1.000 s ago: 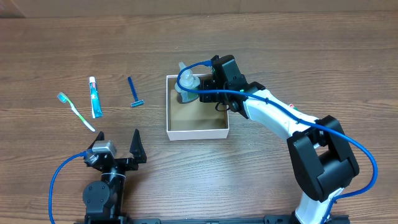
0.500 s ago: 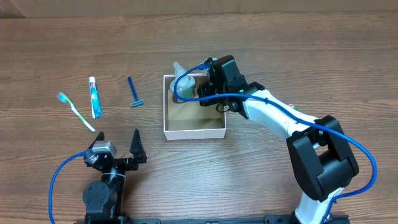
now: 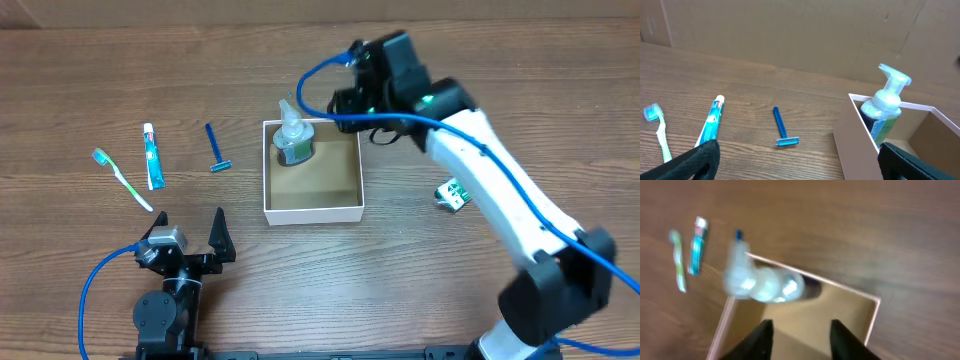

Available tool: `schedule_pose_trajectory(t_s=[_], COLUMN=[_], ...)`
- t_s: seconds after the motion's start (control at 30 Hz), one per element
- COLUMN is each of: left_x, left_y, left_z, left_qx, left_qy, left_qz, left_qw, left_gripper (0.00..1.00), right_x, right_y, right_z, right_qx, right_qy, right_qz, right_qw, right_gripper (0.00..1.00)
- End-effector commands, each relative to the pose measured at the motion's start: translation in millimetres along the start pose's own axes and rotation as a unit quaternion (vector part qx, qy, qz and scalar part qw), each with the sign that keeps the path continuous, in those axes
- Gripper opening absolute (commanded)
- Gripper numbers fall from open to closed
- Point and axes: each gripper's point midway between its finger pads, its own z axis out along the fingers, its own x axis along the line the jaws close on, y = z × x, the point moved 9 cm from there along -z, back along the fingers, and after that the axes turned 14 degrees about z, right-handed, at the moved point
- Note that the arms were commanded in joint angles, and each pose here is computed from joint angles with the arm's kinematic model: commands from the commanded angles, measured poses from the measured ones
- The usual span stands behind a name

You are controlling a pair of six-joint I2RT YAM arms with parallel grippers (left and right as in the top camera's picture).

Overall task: Pack container
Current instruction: 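Move the right gripper to the green soap box and grasp it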

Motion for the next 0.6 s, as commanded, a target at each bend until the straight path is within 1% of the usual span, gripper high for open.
schedule_pose_trajectory(t_s=[0.0,0.03,0.07,0.13,0.2,0.23,0.3,0.4,0.47,0.57], left_x=[1.5,1.4,1.5,1.5,1.4,1.4,1.4,1.4,1.5,1.5], left_y=[-0.8,-0.8,-0.8,-0.8,-0.8,-0.8,-0.7,-0.7,-0.8,-0.8], left_z=[-0.2,-0.2,-0.2,-0.2,-0.2,-0.2,-0.2,-0.2,-0.2,-0.2], left_qx=[-0.001,-0.001,-0.001,-0.001,-0.001,-0.001,-0.001,-0.001,-0.001,-0.001], left_qy=[0.006,0.006,0.006,0.006,0.006,0.006,0.006,0.006,0.006,0.006], left_qz=[0.000,0.000,0.000,0.000,0.000,0.000,0.000,0.000,0.000,0.000], left_qw=[1.000,1.000,1.000,1.000,1.000,1.000,1.000,1.000,1.000,1.000], left_gripper=[1.00,1.00,1.00,1.00,1.00,1.00,1.00,1.00,1.00,1.00], right_x=[-18.1,-32.1,-55.0,-88.6,-110.9,-126.7,-148.8,-177.1,-192.7,-216.3], right_y=[7.8,4.3,-1.2,-7.6,-10.4,-12.4,-15.9,-22.9,-30.4,-52.7], right_z=[-48.5,-54.6,-62.6,-74.8,-82.0,-84.5,-83.4,-71.6,-56.5,-31.0], right_qx=[-0.011,0.001,0.021,0.042,0.050,0.052,0.048,0.033,0.025,0.011], right_qy=[-0.063,-0.095,-0.140,-0.193,-0.213,-0.225,-0.237,-0.244,-0.232,-0.239], right_qz=[0.034,0.064,0.114,0.192,0.241,0.271,0.315,0.373,0.407,0.474], right_qw=[0.997,0.993,0.983,0.961,0.946,0.935,0.918,0.894,0.883,0.848], right_gripper=[0.56,0.65,0.74,0.78,0.87,0.93,1.00,1.00,1.00,1.00])
